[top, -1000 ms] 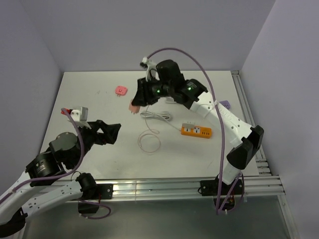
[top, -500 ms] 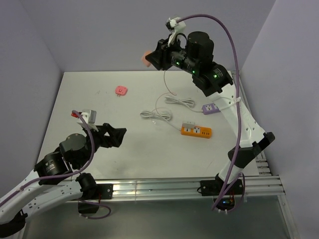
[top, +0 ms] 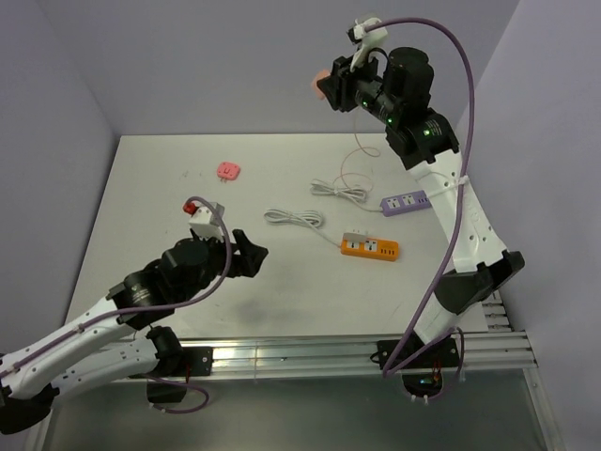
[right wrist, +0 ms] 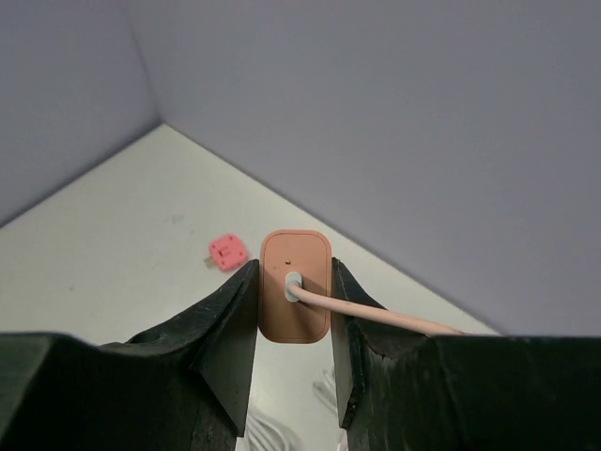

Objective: Insert the plug

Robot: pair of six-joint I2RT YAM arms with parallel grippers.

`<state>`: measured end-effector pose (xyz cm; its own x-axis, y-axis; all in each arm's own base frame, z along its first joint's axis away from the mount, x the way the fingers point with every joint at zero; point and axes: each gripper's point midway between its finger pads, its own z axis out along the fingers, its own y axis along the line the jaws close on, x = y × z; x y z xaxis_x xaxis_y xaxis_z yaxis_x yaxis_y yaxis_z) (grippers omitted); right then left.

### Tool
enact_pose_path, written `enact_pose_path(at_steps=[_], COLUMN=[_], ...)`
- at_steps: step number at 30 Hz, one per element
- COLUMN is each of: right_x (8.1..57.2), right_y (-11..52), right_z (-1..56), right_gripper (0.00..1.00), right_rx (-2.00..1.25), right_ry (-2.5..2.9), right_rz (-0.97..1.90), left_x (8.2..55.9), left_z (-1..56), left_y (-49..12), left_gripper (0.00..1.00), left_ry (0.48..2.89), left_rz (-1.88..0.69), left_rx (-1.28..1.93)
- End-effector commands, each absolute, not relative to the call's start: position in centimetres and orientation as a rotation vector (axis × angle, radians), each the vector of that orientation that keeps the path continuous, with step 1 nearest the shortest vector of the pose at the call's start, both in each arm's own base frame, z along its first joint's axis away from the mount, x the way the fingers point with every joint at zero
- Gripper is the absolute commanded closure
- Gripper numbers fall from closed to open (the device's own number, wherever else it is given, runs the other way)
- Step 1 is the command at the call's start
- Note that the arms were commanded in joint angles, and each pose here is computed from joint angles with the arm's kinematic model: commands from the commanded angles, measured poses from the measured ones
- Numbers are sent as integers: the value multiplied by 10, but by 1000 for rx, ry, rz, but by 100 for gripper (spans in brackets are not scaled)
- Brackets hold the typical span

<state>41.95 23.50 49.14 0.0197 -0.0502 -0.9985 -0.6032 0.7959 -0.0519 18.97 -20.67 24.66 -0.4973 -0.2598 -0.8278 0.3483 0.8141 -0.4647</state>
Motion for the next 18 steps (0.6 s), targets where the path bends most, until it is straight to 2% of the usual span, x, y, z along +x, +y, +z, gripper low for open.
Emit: enact_pose_path(at_steps=[1,11,18], right_x=[424,424,413], right_y=[223,199,180], right_z=[466,398,354], right_gripper=[100,100,100], right_rx=[-562,-516,-474], right_ry=[1561,1702,1823], right_rz=[459,446,370], left_x=[193,213,219], left_z=[261,236,214], left_y=[-227,-274,-295], left_gripper=[12,12,13], left_ry=[1933,2073,2180], left_rz=[-831,-803,-917], left_rx=[56,103,114])
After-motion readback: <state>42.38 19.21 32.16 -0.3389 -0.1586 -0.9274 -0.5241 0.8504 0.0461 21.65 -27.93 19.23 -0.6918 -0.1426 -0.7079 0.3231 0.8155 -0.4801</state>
